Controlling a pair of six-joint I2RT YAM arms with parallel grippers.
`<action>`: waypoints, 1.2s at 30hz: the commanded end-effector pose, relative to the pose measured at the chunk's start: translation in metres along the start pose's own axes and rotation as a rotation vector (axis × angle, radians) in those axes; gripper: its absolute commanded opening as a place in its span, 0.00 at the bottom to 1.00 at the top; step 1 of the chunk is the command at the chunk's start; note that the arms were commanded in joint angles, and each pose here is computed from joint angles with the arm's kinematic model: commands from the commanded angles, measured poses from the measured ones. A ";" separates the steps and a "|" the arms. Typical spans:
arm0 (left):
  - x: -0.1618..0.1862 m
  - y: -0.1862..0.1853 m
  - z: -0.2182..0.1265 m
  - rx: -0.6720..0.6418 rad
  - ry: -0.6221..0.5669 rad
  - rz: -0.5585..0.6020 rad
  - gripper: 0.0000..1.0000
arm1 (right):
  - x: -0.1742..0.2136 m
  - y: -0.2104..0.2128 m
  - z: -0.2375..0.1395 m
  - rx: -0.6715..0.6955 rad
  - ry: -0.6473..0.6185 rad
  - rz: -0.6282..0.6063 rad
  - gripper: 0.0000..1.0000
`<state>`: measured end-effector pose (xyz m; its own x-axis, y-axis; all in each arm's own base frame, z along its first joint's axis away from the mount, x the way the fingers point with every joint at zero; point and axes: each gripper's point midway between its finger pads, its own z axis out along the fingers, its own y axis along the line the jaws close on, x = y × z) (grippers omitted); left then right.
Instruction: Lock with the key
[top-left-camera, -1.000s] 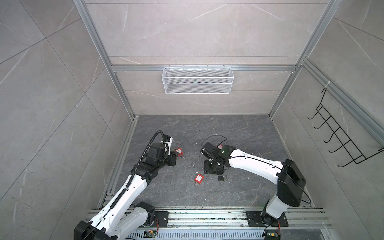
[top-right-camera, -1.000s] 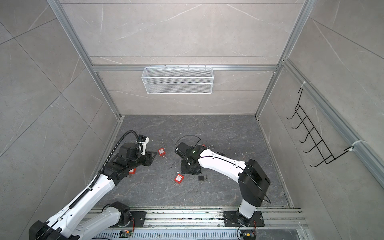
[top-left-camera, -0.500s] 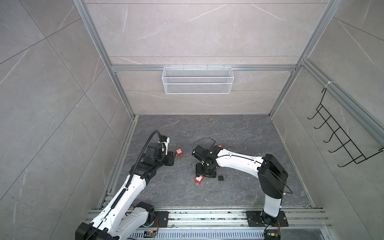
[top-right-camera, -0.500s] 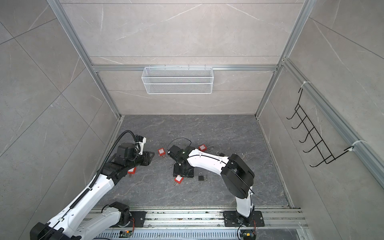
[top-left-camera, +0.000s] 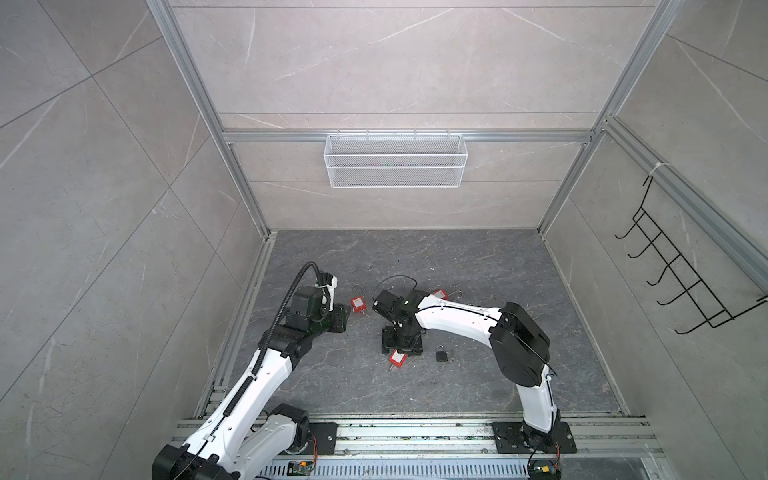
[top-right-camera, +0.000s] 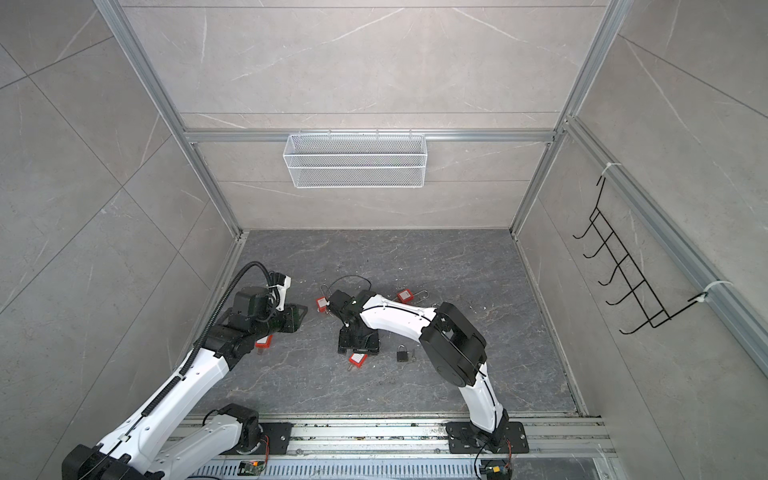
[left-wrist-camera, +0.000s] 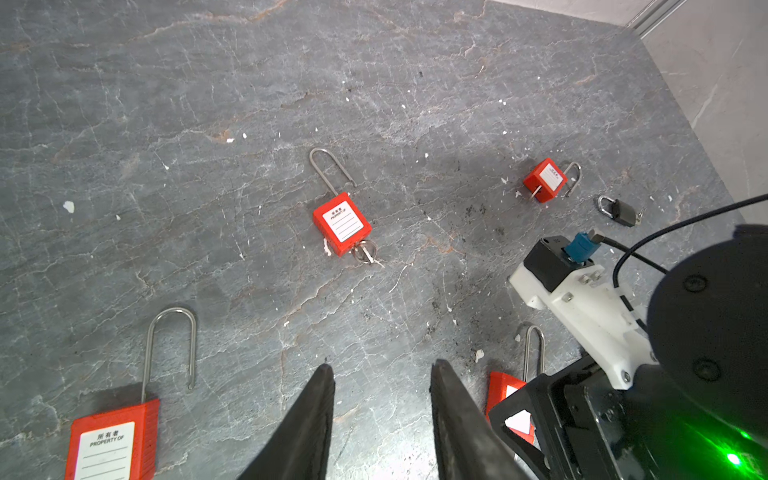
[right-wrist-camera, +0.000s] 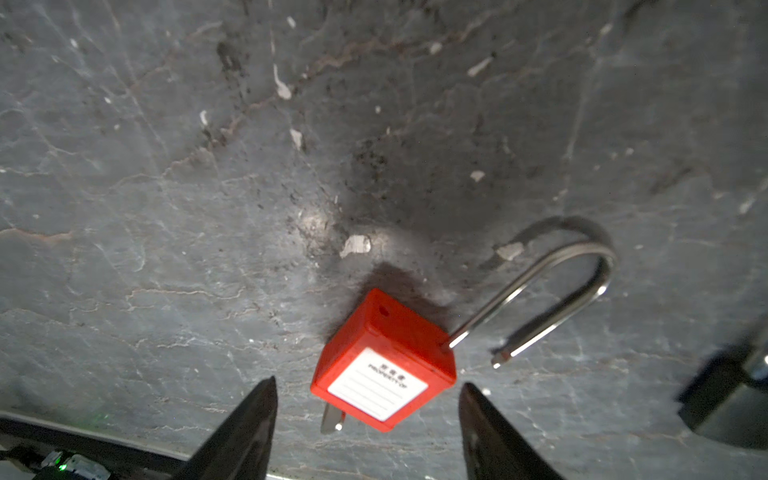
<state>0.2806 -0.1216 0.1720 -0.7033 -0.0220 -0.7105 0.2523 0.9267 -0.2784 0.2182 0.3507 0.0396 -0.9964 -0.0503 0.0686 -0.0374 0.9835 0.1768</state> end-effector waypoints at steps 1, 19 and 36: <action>0.001 0.000 0.000 0.005 0.005 -0.013 0.41 | 0.007 -0.001 0.003 0.035 0.038 -0.025 0.71; 0.004 0.005 0.000 -0.014 0.012 -0.033 0.41 | 0.003 0.005 0.012 0.113 0.081 -0.101 0.67; 0.004 0.010 -0.006 -0.037 -0.008 -0.037 0.41 | -0.006 0.005 0.003 0.256 0.071 -0.206 0.67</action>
<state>0.2761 -0.1172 0.1643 -0.7202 -0.0288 -0.6931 0.2314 0.9319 -0.2792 0.2317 0.3653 0.0397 -0.9663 -0.2363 0.1025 -0.2379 0.9713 -0.0034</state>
